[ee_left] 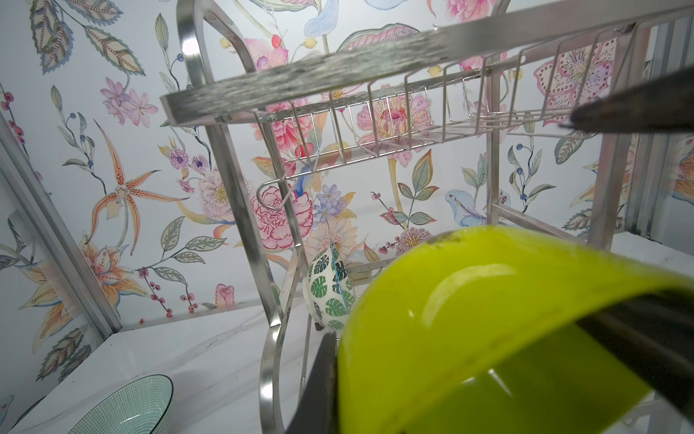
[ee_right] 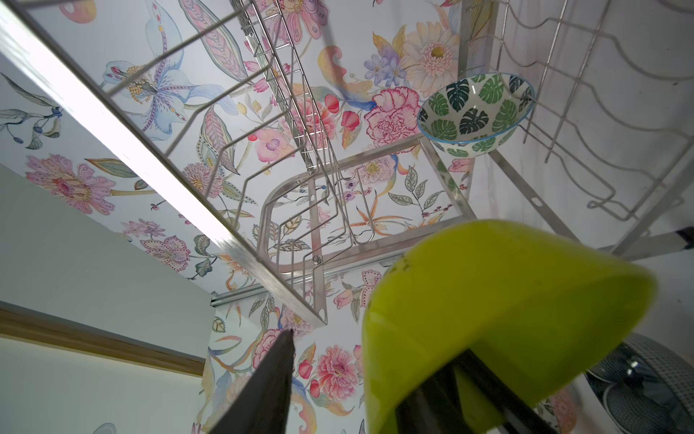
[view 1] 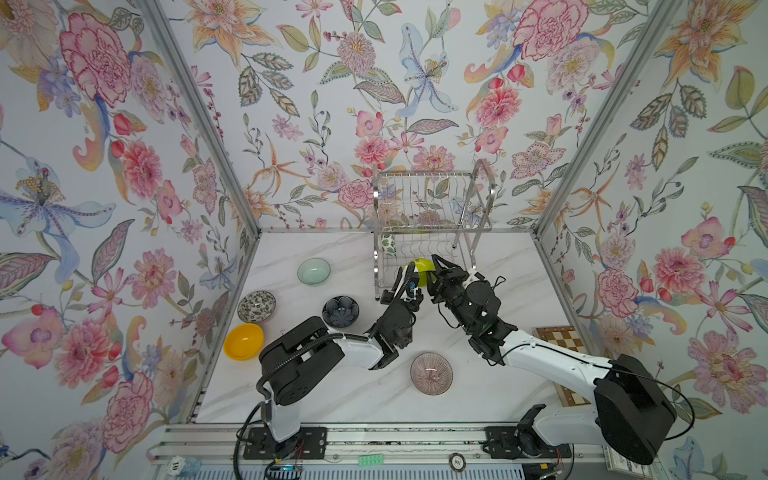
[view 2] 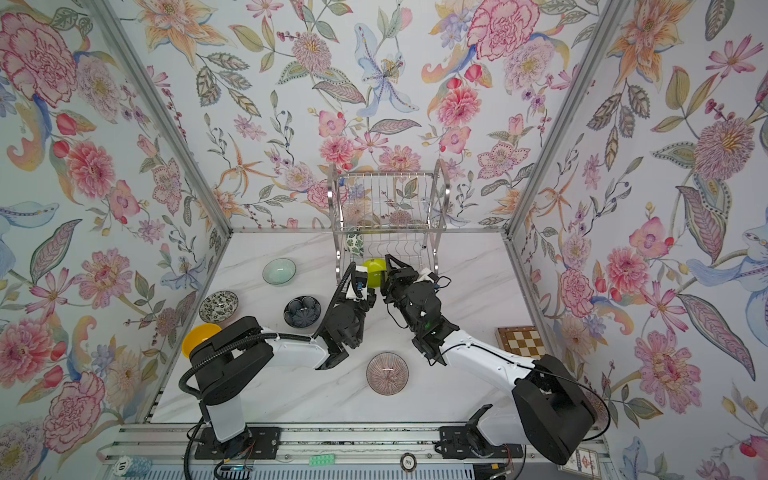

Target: Load the bowls into the dish rack

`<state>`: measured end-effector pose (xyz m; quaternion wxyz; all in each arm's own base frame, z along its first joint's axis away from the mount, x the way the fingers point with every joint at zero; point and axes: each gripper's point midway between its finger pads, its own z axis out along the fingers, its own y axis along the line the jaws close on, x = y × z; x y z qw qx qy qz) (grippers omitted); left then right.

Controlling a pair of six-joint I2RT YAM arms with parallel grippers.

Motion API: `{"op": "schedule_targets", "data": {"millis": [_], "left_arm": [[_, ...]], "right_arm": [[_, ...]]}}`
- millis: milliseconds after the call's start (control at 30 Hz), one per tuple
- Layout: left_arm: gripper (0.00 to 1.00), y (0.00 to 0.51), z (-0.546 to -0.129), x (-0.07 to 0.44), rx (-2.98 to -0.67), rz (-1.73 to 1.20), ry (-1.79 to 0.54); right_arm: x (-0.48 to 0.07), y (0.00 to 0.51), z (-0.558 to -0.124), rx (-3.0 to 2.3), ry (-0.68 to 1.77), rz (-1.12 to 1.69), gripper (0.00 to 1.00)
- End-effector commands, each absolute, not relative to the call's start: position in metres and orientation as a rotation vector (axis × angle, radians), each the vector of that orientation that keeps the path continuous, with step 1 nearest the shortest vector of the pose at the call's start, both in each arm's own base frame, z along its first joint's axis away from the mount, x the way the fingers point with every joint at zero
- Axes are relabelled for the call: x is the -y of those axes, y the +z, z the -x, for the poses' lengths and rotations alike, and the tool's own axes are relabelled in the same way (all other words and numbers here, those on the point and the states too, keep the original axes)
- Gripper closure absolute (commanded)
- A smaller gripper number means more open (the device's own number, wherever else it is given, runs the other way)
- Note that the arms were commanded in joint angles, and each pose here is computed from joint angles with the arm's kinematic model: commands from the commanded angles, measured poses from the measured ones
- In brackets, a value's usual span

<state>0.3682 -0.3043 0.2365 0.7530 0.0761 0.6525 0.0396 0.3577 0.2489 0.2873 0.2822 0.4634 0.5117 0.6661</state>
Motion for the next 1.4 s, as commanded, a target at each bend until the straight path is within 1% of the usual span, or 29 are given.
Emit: {"op": "schedule_targets", "data": {"millis": [0, 100, 333, 467, 633, 733, 800, 833, 867, 900, 933, 967, 1100, 1233, 1300, 1333, 1367], "left_arm": [[1.00, 0.237, -0.361, 0.307, -1.407, -0.150, 0.073], [1.00, 0.239, -0.359, 0.307, -1.401, -0.150, 0.058], [1.00, 0.239, -0.357, 0.306, -1.396, -0.150, 0.058], [1.00, 0.236, -0.357, 0.306, -1.400, -0.156, 0.064], [1.00, 0.232, -0.357, 0.306, -1.409, -0.163, 0.064], [1.00, 0.230, -0.356, 0.306, -1.418, -0.162, 0.059], [1.00, 0.229, -0.354, 0.307, -1.420, -0.162, 0.041], [0.98, 0.229, -0.354, 0.308, -1.421, -0.164, 0.036], [0.89, 0.229, -0.354, 0.307, -1.423, -0.161, 0.031], [0.77, 0.228, -0.353, 0.307, -1.427, -0.163, 0.027], [0.63, 0.228, -0.353, 0.307, -1.430, -0.164, 0.026], [0.55, 0.227, -0.353, 0.306, -1.433, -0.161, 0.027], [0.35, 0.222, -0.350, 0.299, -1.449, -0.153, 0.030], [0.16, 0.217, -0.345, 0.291, -1.476, -0.147, 0.018], [0.09, 0.214, -0.344, 0.288, -1.494, -0.152, 0.011], [0.03, 0.213, -0.342, 0.289, -1.504, -0.164, 0.005], [0.01, 0.213, -0.341, 0.289, -1.514, -0.190, 0.007]], "right_arm": [[-0.234, 0.306, -0.364, -1.188, 1.841, -1.264, 0.59], [-0.234, 0.310, -0.367, -1.159, 1.862, -1.266, 0.60], [-0.238, 0.320, -0.373, -1.110, 1.905, -1.275, 0.70], [-0.237, 0.322, -0.375, -1.086, 1.910, -1.289, 0.79], [-0.234, 0.322, -0.376, -1.051, 1.925, -1.308, 0.86], [-0.230, 0.321, -0.375, -1.031, 1.925, -1.312, 0.95], [-0.229, 0.321, -0.375, -1.029, 1.923, -1.303, 0.98], [-0.229, 0.322, -0.375, -1.028, 1.925, -1.295, 0.99], [-0.229, 0.323, -0.375, -1.026, 1.926, -1.286, 0.99], [-0.229, 0.323, -0.375, -1.023, 1.932, -1.278, 1.00], [-0.229, 0.323, -0.376, -1.020, 1.936, -1.272, 1.00], [-0.228, 0.324, -0.376, -1.010, 1.943, -1.265, 1.00], [-0.223, 0.328, -0.381, -1.000, 1.975, -1.227, 1.00], [-0.215, 0.328, -0.383, -1.012, 1.955, -1.206, 1.00], [-0.210, 0.323, -0.382, -1.014, 1.932, -1.221, 1.00], [-0.208, 0.321, -0.381, -1.018, 1.921, -1.220, 1.00], [-0.205, 0.319, -0.381, -1.022, 1.909, -1.216, 1.00]]}}
